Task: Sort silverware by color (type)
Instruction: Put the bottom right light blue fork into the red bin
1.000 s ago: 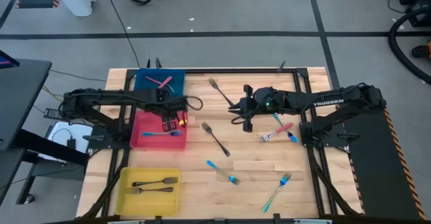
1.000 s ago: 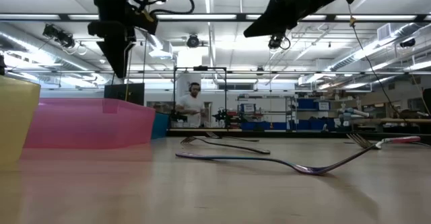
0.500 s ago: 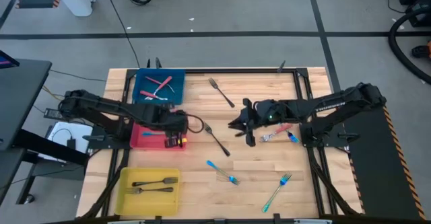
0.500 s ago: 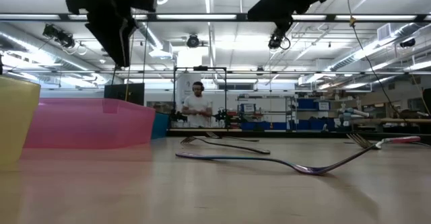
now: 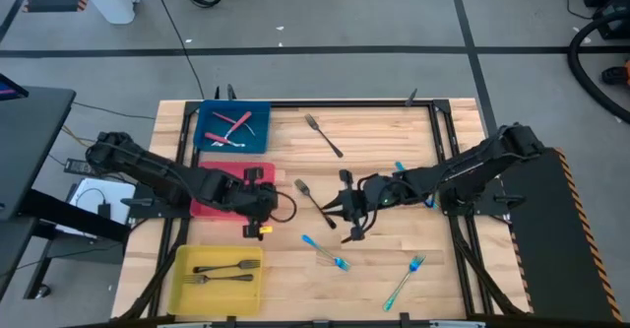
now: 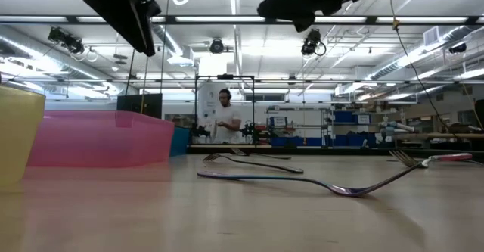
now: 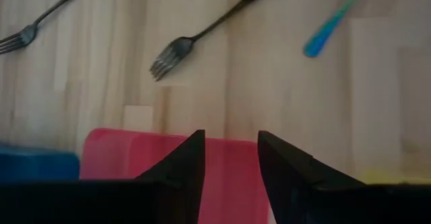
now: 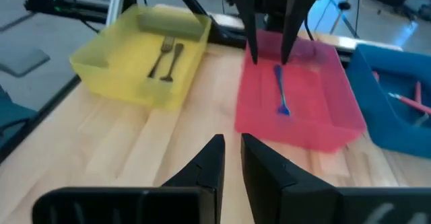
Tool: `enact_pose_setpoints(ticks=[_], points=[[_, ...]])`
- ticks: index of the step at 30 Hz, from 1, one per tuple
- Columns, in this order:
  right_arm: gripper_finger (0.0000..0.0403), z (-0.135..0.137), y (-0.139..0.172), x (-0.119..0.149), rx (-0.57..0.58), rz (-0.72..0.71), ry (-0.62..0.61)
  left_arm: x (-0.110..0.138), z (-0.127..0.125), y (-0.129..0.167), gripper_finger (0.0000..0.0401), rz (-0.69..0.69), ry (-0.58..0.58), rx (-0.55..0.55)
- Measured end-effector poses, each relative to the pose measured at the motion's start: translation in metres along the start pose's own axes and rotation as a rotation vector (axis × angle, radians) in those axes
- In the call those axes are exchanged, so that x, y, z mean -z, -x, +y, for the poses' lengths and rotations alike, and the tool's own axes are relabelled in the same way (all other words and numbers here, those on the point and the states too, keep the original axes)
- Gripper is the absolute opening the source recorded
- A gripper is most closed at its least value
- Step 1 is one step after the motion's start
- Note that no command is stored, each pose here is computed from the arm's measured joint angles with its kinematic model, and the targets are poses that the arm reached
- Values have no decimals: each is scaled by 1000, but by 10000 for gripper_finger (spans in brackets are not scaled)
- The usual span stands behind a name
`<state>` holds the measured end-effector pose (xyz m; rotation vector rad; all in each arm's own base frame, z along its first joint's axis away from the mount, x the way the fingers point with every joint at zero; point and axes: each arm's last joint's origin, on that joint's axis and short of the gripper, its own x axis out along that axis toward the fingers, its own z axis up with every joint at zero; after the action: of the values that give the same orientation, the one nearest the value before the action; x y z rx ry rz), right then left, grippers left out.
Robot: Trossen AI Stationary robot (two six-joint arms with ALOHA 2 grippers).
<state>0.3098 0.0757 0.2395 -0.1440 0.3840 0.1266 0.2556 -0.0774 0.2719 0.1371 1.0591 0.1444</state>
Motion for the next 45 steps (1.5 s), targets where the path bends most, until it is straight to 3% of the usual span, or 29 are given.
enact_pose_setpoints(ticks=[10, 19, 26, 32, 38, 45], points=[[81, 9, -21, 11, -20, -20, 13, 2, -12, 4, 137, -23, -17, 28], [79, 13, 6, 36, -124, 392, -267, 2, -12, 4, 137, -19, -18, 27], [78, 25, 14, 40, -132, 490, -469, 1, -12, 4, 137, -29, -16, 29], [79, 27, 14, 40, -126, 499, -532, 1, -12, 4, 137, -29, -43, 29], [96, 32, 21, 49, -82, 636, -726, 2, -14, 4, 137, -25, -49, 30], [110, 56, 37, 61, 74, 885, -1133, 2, -14, 5, 137, -26, -63, 32]])
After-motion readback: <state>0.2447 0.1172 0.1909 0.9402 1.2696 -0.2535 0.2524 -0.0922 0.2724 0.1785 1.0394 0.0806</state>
